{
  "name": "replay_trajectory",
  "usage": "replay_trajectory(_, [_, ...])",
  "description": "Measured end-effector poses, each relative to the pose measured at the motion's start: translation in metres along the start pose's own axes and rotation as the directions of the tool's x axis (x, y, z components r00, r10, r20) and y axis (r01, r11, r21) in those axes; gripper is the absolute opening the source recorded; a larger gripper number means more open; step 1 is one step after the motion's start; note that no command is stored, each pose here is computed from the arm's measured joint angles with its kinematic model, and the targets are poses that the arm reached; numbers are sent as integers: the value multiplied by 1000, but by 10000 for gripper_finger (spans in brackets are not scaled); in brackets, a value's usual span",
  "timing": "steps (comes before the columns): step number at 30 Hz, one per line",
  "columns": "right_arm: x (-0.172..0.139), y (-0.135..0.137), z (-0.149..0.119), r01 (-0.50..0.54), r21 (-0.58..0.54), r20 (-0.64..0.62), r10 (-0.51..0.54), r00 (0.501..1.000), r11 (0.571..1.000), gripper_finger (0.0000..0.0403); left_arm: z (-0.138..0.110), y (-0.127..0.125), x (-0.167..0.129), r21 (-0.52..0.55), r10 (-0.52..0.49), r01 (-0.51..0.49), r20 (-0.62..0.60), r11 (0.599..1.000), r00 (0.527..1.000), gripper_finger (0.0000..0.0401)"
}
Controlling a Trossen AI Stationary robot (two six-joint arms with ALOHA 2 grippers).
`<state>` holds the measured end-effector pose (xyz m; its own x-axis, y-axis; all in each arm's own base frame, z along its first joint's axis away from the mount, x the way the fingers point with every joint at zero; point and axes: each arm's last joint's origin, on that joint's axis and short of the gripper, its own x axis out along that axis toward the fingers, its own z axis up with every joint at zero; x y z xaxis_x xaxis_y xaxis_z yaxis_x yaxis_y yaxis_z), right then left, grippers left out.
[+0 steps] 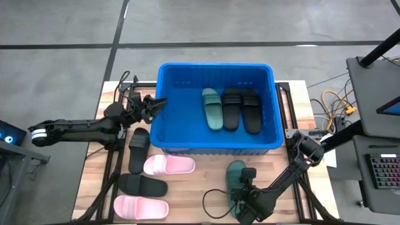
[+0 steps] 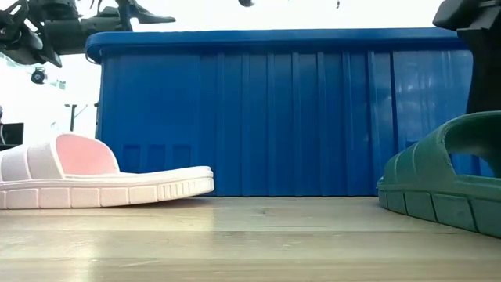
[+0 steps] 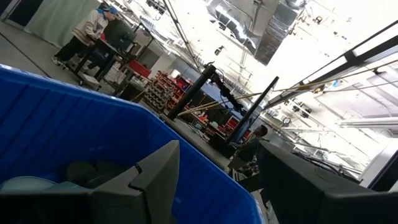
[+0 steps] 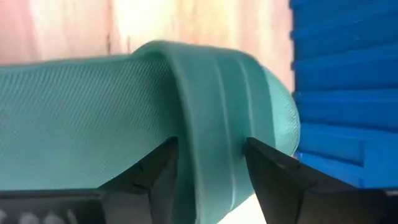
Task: Pick and place slides into bin
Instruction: Put the green slide into the blue container
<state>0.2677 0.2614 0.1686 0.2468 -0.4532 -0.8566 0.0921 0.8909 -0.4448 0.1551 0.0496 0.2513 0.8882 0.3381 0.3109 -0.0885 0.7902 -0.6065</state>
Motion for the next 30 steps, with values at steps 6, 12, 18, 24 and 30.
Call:
replay_trajectory(6, [3, 0, 0, 23, 51, 1, -23, 1000, 998, 112, 0, 0, 0, 0, -1, 1, 0, 1000, 1000, 201])
replay_trajectory(12, [1, -2, 0, 26, 47, 3, -26, 1000, 999, 18, 0, 0, 0, -1, -1, 1, -1, 1000, 1000, 201])
replay_trajectory(18, [-13, -14, 2, -9, 39, 6, 9, 1000, 999, 14, 0, 0, 0, -1, -1, 1, -1, 1000, 1000, 201])
replay_trajectory(24, [-62, -50, 10, -104, 148, 168, 79, 983, 984, 13, 0, 0, 0, -3, -3, 3, 0, 1000, 1000, 201])
replay_trajectory(30, [-120, -102, 16, -258, 233, 430, 138, 892, 938, 13, 0, 0, 0, -3, -4, 4, 1, 1000, 1000, 201])
